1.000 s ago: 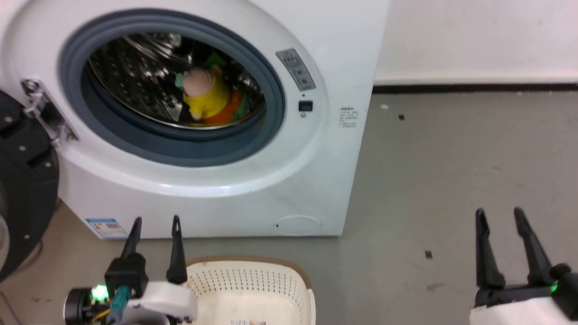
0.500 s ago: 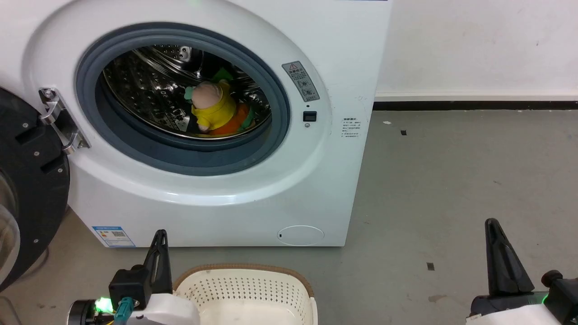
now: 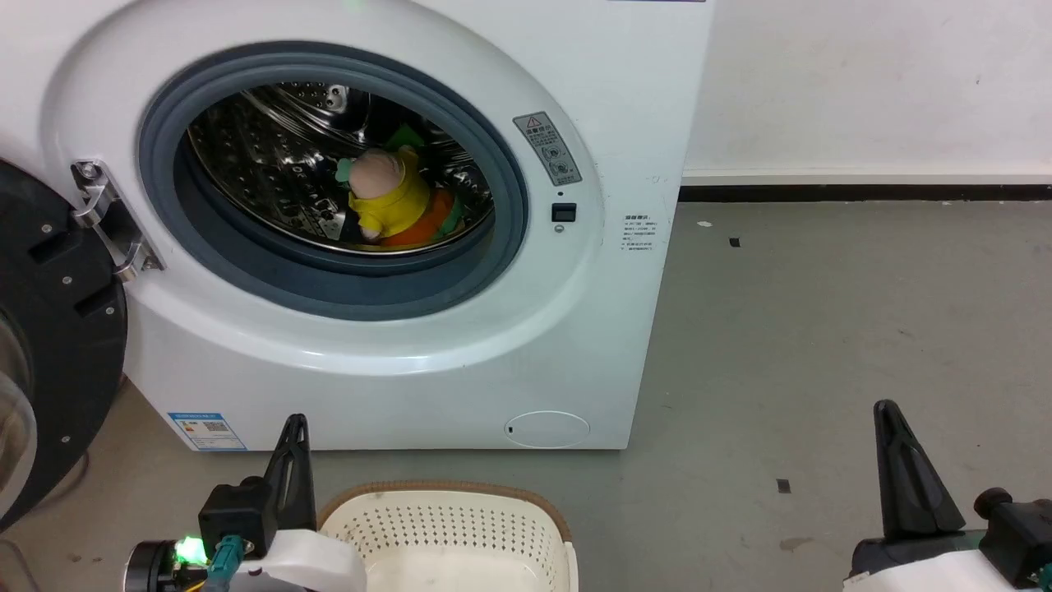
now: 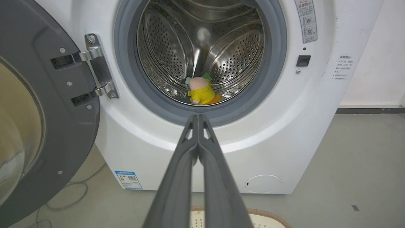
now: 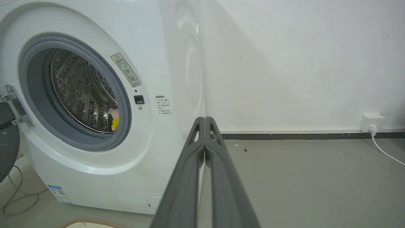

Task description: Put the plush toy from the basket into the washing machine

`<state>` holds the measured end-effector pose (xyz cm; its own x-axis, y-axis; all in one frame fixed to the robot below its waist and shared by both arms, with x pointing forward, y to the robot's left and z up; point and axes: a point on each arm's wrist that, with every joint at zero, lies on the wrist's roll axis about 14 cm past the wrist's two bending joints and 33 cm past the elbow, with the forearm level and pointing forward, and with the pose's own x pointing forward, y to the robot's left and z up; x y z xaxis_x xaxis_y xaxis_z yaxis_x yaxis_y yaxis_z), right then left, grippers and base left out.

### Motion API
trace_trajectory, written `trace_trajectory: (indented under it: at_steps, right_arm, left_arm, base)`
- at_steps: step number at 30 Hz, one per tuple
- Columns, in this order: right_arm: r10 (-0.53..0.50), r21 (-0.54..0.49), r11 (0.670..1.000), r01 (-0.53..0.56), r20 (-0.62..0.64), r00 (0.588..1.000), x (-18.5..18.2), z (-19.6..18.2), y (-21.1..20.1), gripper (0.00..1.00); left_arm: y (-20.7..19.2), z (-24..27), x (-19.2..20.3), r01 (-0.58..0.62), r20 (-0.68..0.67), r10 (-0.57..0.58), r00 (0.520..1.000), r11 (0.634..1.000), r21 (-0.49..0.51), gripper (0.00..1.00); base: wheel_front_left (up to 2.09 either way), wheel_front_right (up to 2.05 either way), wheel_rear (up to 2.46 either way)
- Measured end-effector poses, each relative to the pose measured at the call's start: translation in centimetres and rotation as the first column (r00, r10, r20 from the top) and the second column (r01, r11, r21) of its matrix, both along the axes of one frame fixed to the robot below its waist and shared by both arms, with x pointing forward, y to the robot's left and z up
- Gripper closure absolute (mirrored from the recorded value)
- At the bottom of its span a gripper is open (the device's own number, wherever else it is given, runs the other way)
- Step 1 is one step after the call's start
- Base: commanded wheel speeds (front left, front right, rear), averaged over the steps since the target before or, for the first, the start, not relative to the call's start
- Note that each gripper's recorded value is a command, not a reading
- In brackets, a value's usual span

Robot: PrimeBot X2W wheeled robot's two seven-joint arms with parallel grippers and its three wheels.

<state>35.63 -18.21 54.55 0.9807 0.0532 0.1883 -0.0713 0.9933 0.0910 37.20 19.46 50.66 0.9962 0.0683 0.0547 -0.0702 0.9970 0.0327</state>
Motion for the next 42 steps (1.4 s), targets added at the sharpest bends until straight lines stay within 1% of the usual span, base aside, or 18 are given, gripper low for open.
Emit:
trace_trajectory:
  at_steps: [42]
  right_arm:
    - [0.026, -0.057, 0.998, -0.031, -0.079, 0.997, 0.5, -1.0, 1.0, 1.00]
  left_arm:
    - [-0.8, 1.2, 0.3, 0.030, -0.008, -0.030, 1.000, 1.000, 0.003, 1.00]
  base:
    - [0.00, 0.00, 0.00]
